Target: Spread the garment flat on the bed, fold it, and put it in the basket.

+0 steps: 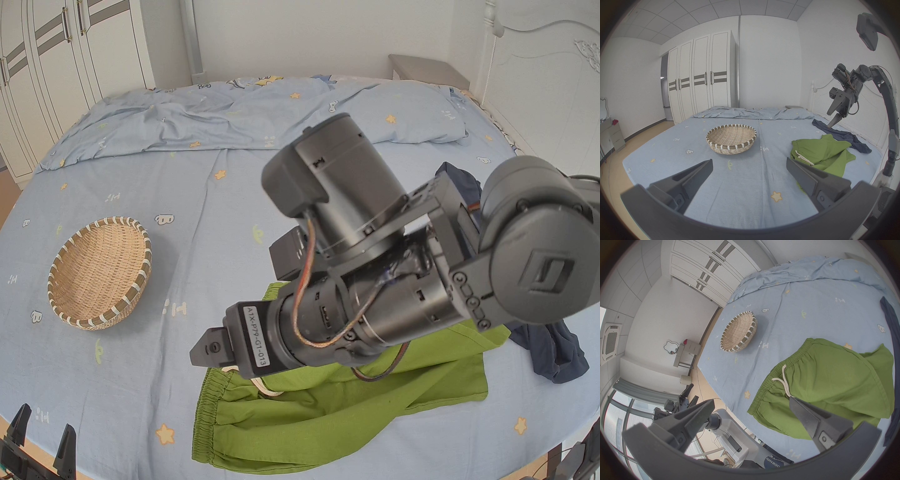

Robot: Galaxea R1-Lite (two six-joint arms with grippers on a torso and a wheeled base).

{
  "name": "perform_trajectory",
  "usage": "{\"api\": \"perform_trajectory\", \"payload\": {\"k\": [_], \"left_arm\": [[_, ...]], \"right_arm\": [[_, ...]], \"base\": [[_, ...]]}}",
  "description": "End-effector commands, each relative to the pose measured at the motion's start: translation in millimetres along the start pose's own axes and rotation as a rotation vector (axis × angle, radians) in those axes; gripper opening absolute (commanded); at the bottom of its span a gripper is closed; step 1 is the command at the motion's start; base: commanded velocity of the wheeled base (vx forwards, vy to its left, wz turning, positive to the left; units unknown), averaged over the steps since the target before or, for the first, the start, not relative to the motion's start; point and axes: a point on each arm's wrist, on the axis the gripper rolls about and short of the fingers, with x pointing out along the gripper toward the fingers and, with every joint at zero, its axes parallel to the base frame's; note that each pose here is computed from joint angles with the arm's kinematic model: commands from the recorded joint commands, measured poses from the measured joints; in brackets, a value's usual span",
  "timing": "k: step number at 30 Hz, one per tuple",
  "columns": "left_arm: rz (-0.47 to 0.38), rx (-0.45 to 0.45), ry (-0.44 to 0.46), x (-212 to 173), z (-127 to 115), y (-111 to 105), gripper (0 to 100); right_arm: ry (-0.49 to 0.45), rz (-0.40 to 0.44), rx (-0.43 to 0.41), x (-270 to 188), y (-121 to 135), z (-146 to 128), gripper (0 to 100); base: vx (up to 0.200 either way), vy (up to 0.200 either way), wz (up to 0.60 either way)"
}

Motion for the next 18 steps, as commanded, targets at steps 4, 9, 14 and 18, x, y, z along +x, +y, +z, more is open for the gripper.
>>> {"api": "perform_trajectory", "payload": {"k": [4, 9, 14, 18], "left_arm": [[-0.001, 0.004, 0.003, 0, -5, 0, 100], [-0.001, 0.004, 0.003, 0, -5, 0, 100], [-0.01, 0.011, 0.005, 0, -5, 0, 100], [-0.035, 0.025, 0.006, 0, -6, -1, 100]], "right_arm": [[-0.116, 0.006, 0.061, -79, -28, 2, 100], [-0.233, 0.074, 0.185, -177, -80, -32, 100], [-0.307, 0.015, 0.286, -188, -117, -74, 100], [-0.386, 0.027, 0.317, -179, -129, -97, 100]], "base": [[0.0, 0.0, 0.0], [0.0, 0.0, 0.0], [0.0, 0.0, 0.0], [0.0, 0.0, 0.0]]}}
